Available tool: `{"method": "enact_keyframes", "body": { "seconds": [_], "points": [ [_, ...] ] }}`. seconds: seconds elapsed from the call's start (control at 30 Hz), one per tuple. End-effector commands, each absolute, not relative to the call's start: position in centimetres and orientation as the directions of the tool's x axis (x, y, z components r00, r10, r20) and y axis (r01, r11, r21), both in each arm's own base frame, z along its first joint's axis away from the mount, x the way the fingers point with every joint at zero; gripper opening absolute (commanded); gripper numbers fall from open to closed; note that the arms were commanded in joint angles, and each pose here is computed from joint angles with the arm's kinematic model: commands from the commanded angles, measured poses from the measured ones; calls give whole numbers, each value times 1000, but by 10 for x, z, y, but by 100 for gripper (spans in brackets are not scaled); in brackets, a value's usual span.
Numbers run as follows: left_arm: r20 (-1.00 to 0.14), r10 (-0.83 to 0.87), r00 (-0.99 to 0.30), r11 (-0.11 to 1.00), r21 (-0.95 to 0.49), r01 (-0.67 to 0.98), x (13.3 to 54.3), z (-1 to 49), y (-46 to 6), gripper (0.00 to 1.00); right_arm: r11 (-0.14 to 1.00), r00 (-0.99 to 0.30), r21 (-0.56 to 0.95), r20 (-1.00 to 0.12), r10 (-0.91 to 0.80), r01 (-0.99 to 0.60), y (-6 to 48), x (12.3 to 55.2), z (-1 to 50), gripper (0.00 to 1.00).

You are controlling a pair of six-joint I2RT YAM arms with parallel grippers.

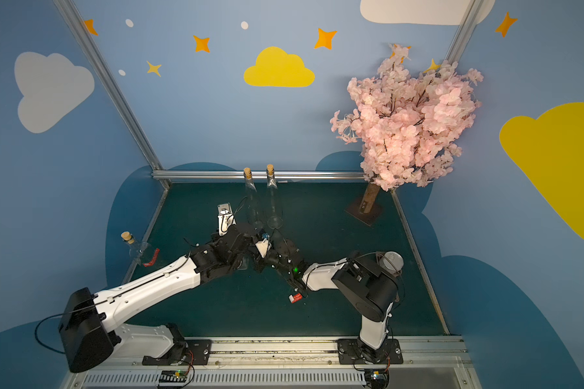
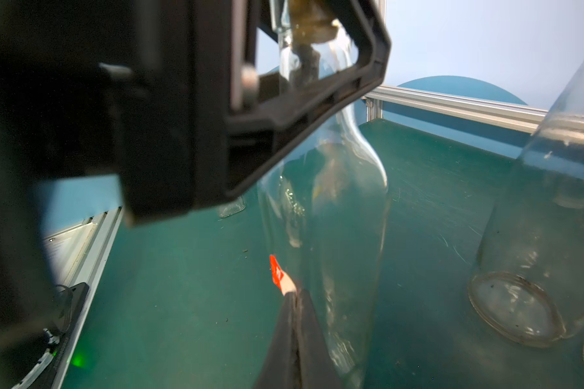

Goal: Remove the label from the bottle
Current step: Tear open the label from the bottle.

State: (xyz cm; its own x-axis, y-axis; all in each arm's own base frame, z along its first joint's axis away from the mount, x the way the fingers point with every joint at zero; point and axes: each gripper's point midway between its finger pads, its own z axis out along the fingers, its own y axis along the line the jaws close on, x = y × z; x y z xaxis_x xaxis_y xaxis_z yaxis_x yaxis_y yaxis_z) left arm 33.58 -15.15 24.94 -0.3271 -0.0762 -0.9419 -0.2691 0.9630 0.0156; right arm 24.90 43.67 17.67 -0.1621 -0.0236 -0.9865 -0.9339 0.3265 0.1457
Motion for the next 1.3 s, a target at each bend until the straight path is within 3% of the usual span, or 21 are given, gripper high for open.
{"method": "enact_keyframes", "body": {
  "seconds": [0.0,1.27],
  "points": [
    [-959,-88,-268,954,-4,-298,339,263,-149,3,277,-146,140,-989,1,-951,438,239,186,0],
    [-959,30,-281,939,124,-320,346,232,-143,3,152,-103,96,-994,-41,-984,441,189,181,0]
  ]
}}
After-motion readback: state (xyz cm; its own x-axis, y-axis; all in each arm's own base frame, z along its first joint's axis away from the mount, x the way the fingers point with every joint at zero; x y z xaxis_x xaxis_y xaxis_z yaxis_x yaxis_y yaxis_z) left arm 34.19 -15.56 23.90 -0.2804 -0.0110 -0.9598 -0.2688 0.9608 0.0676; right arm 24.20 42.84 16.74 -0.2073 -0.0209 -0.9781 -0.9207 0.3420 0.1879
